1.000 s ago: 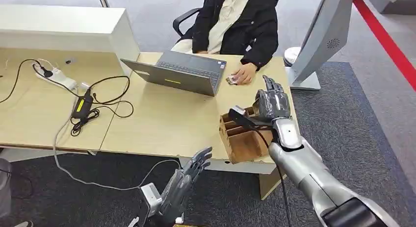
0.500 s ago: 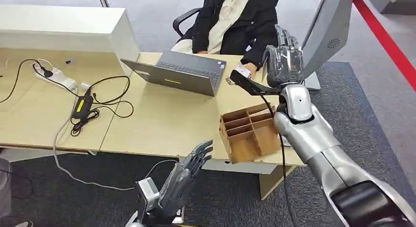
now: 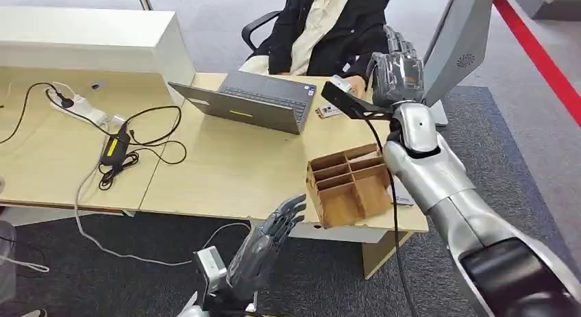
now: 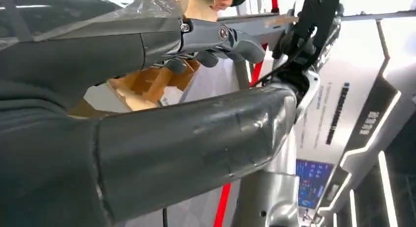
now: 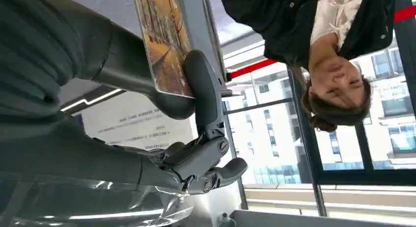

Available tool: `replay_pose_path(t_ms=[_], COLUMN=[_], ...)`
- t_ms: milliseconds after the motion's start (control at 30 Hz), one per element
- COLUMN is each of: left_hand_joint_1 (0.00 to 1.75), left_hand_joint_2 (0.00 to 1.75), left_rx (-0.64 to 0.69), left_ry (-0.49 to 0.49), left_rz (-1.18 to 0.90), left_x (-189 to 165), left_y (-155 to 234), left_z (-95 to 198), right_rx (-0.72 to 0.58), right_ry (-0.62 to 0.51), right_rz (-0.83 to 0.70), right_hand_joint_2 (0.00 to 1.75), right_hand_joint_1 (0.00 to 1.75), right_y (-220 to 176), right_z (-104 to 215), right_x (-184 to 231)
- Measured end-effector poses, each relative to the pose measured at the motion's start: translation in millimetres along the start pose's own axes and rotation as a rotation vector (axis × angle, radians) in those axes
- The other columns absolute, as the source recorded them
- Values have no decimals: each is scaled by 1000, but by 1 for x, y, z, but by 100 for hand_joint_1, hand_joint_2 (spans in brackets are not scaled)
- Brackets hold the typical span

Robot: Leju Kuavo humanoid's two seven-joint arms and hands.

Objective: Pass the card to the sensor for recognition and then transmit it.

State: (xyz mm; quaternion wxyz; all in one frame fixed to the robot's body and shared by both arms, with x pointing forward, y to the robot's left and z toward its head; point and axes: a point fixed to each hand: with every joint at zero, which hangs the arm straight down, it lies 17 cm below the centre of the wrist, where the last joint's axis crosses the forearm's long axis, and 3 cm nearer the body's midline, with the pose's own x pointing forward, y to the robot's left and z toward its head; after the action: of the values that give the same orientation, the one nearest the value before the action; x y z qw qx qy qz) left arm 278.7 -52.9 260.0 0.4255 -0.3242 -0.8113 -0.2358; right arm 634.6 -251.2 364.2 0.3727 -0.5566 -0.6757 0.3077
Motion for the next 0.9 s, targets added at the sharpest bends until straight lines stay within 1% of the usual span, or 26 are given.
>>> replay_pose_path(t_ms=[167, 367, 900], left_hand_joint_1=[0, 0, 0], left_hand_joint_2=[0, 0, 0], left_rx=[-36, -47, -80], left_ry=[-11, -12, -11], left_rz=[14, 39, 91], left_x=[0, -2, -8], left_y=[-8, -15, -30], left_z=[-3, -8, -15], right_rx=[30, 85, 146], right_ry=[51, 115, 180], right_rz=[-5, 38, 68], right_hand_joint_2=[175, 175, 175], right_hand_joint_1=[175, 175, 175], right_y=[4, 12, 28], right_z=[-9, -15, -10], right_x=[-13, -32, -53])
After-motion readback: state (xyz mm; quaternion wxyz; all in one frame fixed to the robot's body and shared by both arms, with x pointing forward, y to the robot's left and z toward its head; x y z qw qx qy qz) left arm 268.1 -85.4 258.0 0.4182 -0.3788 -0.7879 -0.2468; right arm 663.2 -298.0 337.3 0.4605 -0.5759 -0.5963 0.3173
